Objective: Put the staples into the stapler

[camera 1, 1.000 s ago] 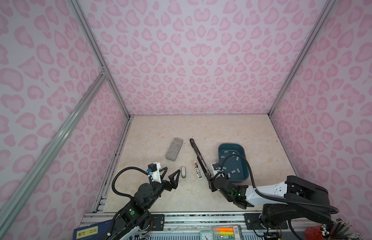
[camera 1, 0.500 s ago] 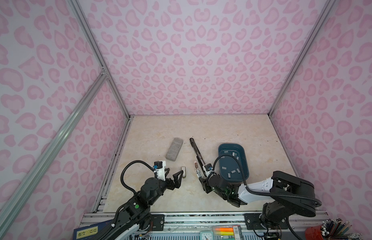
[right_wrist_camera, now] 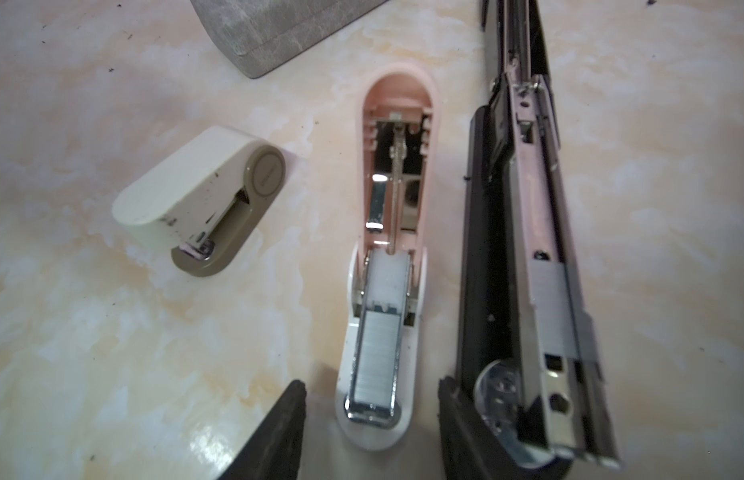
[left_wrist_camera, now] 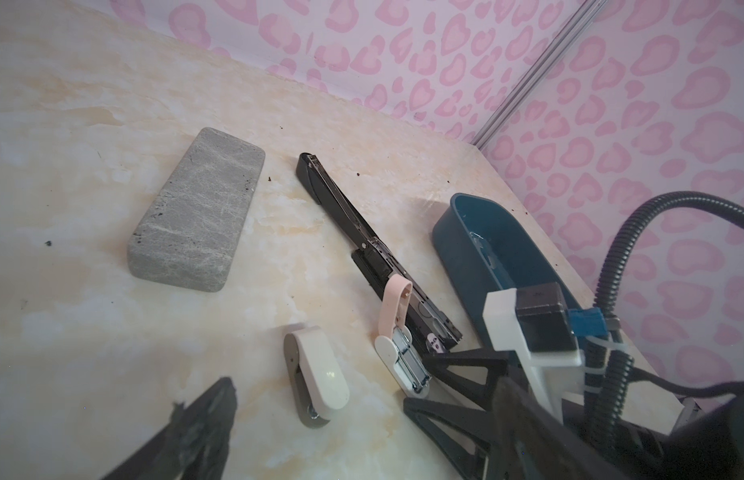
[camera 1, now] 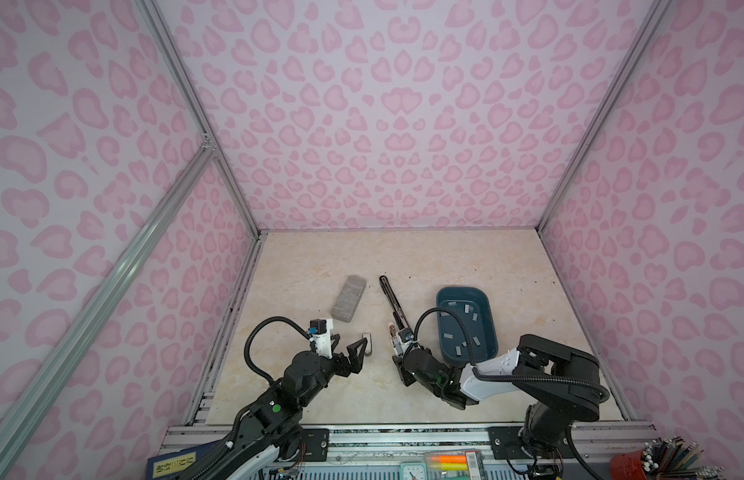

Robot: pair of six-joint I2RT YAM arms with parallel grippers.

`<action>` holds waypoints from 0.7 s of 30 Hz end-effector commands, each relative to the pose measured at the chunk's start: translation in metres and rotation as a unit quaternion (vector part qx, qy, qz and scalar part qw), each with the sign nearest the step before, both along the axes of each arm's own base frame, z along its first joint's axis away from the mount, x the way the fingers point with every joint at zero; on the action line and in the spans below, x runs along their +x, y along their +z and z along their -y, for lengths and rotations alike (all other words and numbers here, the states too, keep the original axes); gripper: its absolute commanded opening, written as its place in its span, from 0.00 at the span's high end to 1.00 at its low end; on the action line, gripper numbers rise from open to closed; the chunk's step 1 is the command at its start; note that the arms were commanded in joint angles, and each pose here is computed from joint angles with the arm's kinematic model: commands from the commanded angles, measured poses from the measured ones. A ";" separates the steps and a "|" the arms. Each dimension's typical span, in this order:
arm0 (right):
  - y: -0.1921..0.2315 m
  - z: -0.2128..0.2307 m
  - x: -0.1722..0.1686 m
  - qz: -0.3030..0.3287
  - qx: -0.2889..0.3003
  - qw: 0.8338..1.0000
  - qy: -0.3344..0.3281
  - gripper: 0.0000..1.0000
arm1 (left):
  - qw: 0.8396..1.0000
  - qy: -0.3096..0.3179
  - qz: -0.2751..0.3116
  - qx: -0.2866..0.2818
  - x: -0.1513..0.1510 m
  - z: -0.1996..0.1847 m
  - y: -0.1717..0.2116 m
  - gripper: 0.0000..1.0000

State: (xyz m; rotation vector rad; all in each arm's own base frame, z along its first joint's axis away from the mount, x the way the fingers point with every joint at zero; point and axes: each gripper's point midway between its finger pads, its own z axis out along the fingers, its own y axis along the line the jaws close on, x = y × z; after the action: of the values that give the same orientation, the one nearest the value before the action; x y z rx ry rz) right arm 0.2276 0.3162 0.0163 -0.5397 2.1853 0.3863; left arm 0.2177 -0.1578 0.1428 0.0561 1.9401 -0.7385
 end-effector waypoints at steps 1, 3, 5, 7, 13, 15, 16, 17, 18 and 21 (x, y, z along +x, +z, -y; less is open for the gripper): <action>-0.012 0.008 0.000 -0.007 -0.025 1.000 -0.011 0.52 | 1.000 -0.001 0.016 -0.019 0.003 0.002 0.014 0.02; -0.015 0.009 0.000 -0.008 -0.030 0.999 -0.012 0.55 | 1.000 -0.002 0.015 -0.019 0.003 0.003 0.014 0.02; -0.018 0.009 0.000 -0.009 -0.033 0.999 -0.012 0.57 | 1.000 -0.004 0.013 -0.023 0.003 0.003 0.015 0.01; -0.020 0.010 0.000 -0.011 -0.036 0.999 -0.012 0.60 | 1.000 -0.007 0.009 -0.024 0.004 0.004 0.014 0.01; -0.022 0.010 -0.003 -0.012 -0.036 0.999 -0.008 0.64 | 0.999 -0.008 -0.016 -0.037 0.012 0.004 0.009 0.00; -0.021 0.010 -0.004 -0.010 -0.035 0.999 -0.004 0.66 | 0.999 -0.007 -0.024 -0.037 0.016 0.004 0.009 0.01; -0.020 0.009 -0.006 -0.008 -0.034 0.999 -0.002 0.67 | 0.999 -0.007 -0.029 -0.035 0.018 0.005 0.007 0.01; -0.019 0.008 -0.007 -0.007 -0.033 0.999 0.001 0.68 | 0.999 -0.009 -0.031 -0.034 0.019 0.006 0.008 0.02; -0.019 0.008 -0.007 -0.005 -0.033 0.999 0.002 0.68 | 0.999 -0.010 -0.034 -0.032 0.021 0.008 0.009 0.02; -0.015 0.006 -0.010 0.000 -0.026 1.000 0.010 0.69 | 0.999 -0.010 -0.042 -0.020 0.026 0.010 0.007 0.05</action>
State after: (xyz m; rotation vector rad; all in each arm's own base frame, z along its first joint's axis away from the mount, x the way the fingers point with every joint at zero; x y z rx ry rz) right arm 0.2275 0.3165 0.0140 -0.5311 2.1550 0.3625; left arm 0.2383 -0.1615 0.1351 0.0029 2.0465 -0.7733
